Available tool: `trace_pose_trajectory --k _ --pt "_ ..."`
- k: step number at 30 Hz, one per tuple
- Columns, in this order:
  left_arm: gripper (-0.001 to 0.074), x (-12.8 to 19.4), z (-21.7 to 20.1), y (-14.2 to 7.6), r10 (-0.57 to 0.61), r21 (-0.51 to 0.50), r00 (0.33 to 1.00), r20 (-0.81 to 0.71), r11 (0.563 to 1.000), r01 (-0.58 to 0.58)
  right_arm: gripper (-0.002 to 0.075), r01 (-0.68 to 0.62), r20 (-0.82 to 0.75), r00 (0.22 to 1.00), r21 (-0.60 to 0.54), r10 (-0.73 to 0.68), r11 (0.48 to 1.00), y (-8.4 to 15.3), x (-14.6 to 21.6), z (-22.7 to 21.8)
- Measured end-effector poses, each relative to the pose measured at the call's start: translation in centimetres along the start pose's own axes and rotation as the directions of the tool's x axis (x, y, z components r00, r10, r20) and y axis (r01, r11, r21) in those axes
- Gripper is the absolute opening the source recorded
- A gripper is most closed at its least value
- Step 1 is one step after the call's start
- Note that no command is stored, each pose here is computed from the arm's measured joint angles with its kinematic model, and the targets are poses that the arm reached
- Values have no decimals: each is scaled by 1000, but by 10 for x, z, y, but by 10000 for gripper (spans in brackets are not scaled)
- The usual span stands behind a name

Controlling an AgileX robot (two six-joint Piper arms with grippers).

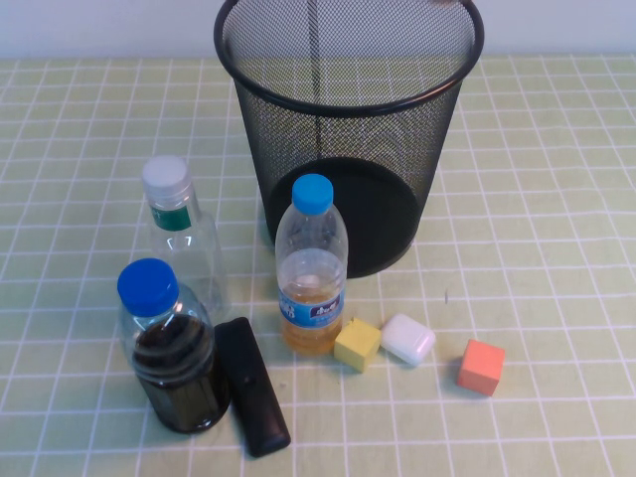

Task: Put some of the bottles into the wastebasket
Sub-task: Place the bottle in the trash can

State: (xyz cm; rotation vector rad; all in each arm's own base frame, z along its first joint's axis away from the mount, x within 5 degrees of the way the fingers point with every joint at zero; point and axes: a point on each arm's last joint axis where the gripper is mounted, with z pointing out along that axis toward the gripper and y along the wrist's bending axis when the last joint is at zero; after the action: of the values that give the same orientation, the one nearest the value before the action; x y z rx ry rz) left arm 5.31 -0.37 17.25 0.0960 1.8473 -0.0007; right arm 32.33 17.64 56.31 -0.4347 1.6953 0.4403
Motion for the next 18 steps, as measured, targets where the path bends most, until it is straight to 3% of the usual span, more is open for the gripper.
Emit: trace_pose_trajectory --k 8,16,18 --pt "-4 0 0 0 0 0 1000 0 1000 0 -6 32 -86 996 0 -31 1000 -7 50 81" --pt "-4 0 0 0 0 0 1000 0 1000 0 -3 3 -238 971 -16 -7 1000 -8 84 109" --pt "-4 0 0 0 0 0 1000 0 1000 0 43 4 -285 958 -18 -9 1000 -7 90 111"
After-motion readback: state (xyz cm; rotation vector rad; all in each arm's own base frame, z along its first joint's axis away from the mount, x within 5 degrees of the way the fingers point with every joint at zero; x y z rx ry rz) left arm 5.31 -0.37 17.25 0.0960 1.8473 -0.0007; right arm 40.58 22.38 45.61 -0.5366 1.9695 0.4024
